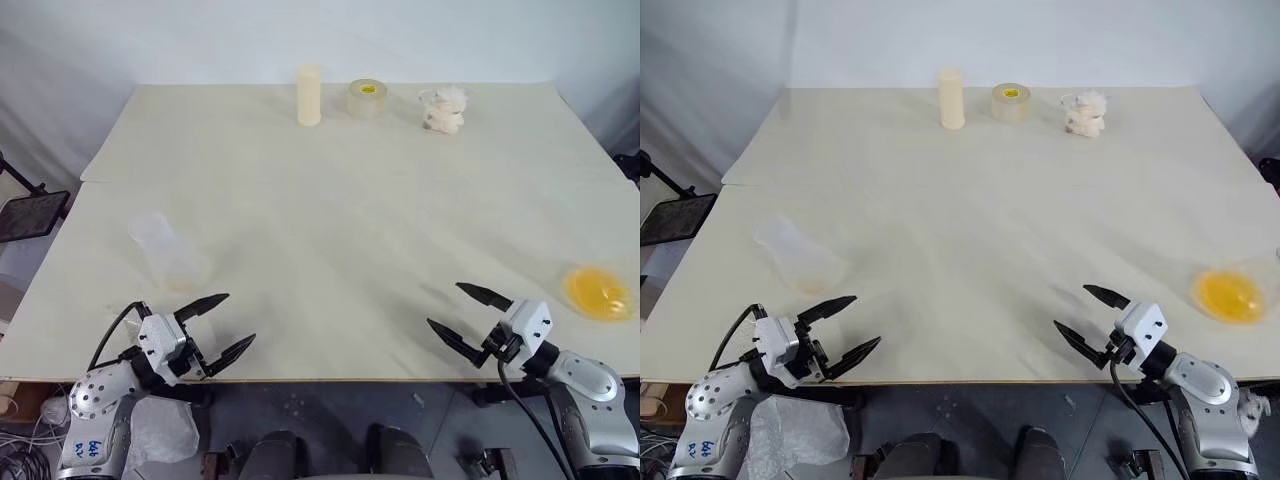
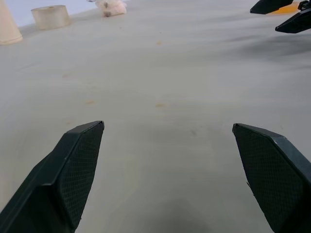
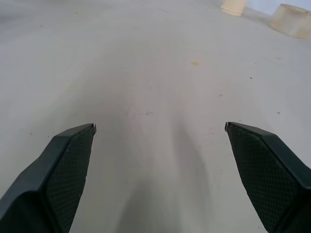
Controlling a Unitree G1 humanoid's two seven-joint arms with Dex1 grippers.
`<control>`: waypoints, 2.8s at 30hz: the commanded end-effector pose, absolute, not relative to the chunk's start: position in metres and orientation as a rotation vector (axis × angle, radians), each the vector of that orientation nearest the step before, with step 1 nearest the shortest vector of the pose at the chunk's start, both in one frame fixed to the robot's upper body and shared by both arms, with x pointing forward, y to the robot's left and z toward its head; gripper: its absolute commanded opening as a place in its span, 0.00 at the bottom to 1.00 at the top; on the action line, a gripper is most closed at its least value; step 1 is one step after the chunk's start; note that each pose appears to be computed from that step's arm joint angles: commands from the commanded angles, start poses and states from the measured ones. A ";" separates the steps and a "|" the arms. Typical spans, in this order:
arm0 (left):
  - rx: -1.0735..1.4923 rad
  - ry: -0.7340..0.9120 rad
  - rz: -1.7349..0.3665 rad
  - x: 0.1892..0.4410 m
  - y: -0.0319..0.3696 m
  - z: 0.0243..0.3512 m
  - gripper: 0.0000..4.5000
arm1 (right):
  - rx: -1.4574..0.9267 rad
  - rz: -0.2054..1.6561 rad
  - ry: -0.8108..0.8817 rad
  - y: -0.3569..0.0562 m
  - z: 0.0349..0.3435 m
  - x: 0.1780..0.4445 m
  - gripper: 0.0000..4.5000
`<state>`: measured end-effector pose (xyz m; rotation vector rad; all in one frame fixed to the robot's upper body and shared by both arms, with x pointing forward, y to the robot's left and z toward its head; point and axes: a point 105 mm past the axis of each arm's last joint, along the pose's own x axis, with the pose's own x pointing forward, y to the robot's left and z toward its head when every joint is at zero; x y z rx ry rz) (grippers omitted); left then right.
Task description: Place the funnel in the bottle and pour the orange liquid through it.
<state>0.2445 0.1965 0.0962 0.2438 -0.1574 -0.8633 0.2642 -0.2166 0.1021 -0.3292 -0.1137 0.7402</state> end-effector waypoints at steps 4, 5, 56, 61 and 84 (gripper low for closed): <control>0.240 -0.196 -0.855 0.248 0.197 0.110 1.00 | -0.329 0.737 -0.172 -0.210 0.113 0.266 0.99; 0.226 -0.188 -0.813 0.253 0.199 0.111 1.00 | -0.327 0.738 -0.172 -0.209 0.113 0.266 0.99; 0.232 -0.148 -0.269 0.237 0.297 0.164 1.00 | -0.280 0.967 -0.273 -0.159 0.137 0.311 0.99; 0.241 -0.178 -0.304 0.268 0.297 0.168 1.00 | -0.287 0.955 -0.274 -0.160 0.138 0.309 0.99; 0.184 -0.294 -0.484 0.314 0.272 0.200 0.51 | -0.292 0.895 -0.290 -0.164 0.141 0.308 1.00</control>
